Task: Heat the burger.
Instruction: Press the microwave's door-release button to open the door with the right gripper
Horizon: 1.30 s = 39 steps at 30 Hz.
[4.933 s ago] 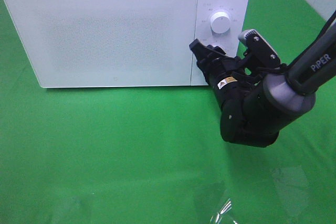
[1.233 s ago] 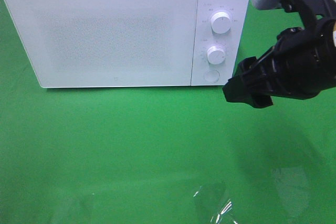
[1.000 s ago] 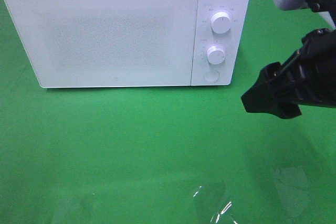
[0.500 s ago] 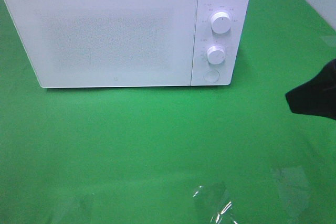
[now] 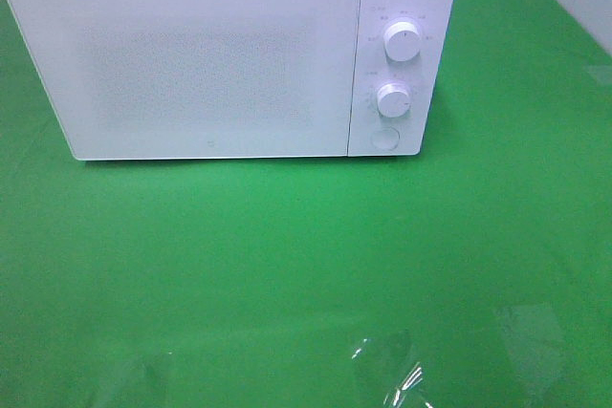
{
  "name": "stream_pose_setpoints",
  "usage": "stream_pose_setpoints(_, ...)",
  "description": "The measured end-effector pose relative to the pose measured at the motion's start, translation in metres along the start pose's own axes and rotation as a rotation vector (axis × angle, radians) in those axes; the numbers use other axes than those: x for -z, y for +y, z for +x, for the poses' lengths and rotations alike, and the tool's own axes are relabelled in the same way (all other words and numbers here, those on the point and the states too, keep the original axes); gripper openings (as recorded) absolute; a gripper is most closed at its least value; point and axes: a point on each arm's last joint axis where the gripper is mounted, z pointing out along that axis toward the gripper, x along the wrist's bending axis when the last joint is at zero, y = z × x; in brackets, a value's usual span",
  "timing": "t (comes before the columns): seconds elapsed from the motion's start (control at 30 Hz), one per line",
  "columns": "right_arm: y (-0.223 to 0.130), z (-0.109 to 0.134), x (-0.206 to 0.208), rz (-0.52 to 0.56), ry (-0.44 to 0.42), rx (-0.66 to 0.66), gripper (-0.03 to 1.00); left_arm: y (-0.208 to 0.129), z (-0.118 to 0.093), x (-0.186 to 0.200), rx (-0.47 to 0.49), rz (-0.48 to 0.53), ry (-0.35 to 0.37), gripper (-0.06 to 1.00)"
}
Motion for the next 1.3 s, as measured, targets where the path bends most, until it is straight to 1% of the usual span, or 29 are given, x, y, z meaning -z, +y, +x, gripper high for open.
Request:
stream_pose_setpoints(0.03,-0.008,-0.005,0.006,-0.04,-0.032,-0.039,0.67,0.0,0.0,0.0,0.0,0.0,0.0,0.97)
stream_pose_setpoints(0.07,-0.008,-0.005,0.006,-0.04,-0.032,-0.039,0.67,0.0,0.0,0.0,0.0,0.0,0.0,0.97)
stream_pose_setpoints(0.1,-0.015,-0.008,0.012,-0.08,-0.056,-0.068,0.67,0.0,0.0,0.0,0.0,0.0,0.0,0.97)
stream_pose_setpoints(0.13,-0.015,-0.008,0.012,-0.08,-0.056,-0.068,0.67,0.0,0.0,0.0,0.0,0.0,0.0,0.97)
stream_pose_setpoints(0.17,-0.022,-0.01,0.017,-0.117,-0.073,-0.087,0.67,0.0,0.0,0.0,0.0,0.0,0.0,0.97)
stream_pose_setpoints(0.2,-0.022,-0.01,0.017,-0.117,-0.073,-0.087,0.67,0.0,0.0,0.0,0.0,0.0,0.0,0.97)
stream_pose_setpoints(0.27,-0.036,-0.011,0.029,-0.209,-0.087,-0.105,0.67,0.0,0.0,0.0,0.0,0.0,0.0,0.97)
stream_pose_setpoints(0.37,-0.038,-0.011,0.031,-0.229,-0.088,-0.106,0.67,0.0,0.0,0.0,0.0,0.0,0.0,0.97)
stream_pose_setpoints(0.4,-0.043,-0.011,0.038,-0.277,-0.091,-0.111,0.67,0.0,0.0,0.0,0.0,0.0,0.0,0.97)
stream_pose_setpoints(0.43,-0.043,-0.011,0.038,-0.277,-0.091,-0.111,0.67,0.0,0.0,0.0,0.0,0.0,0.0,0.97)
stream_pose_setpoints(0.47,-0.048,-0.011,0.043,-0.315,-0.095,-0.115,0.67,0.0,0.0,0.0,0.0,0.0,0.0,0.97)
stream_pose_setpoints(0.5,-0.055,-0.01,0.047,-0.331,-0.105,-0.125,0.67,0.0,0.0,0.0,0.0,0.0,0.0,0.97)
stream_pose_setpoints(0.6,-0.059,-0.01,0.048,-0.334,-0.108,-0.128,0.67,0.0,0.0,0.0,0.0,0.0,0.0,0.97)
stream_pose_setpoints(0.67,-0.074,-0.01,0.05,-0.348,-0.116,-0.134,0.67,0.0,0.0,0.0,0.0,0.0,0.0,0.97)
stream_pose_setpoints(1.3,-0.077,-0.01,0.05,-0.347,-0.117,-0.13,0.66,0.0,0.0,0.0,0.0,0.0,0.0,0.97)
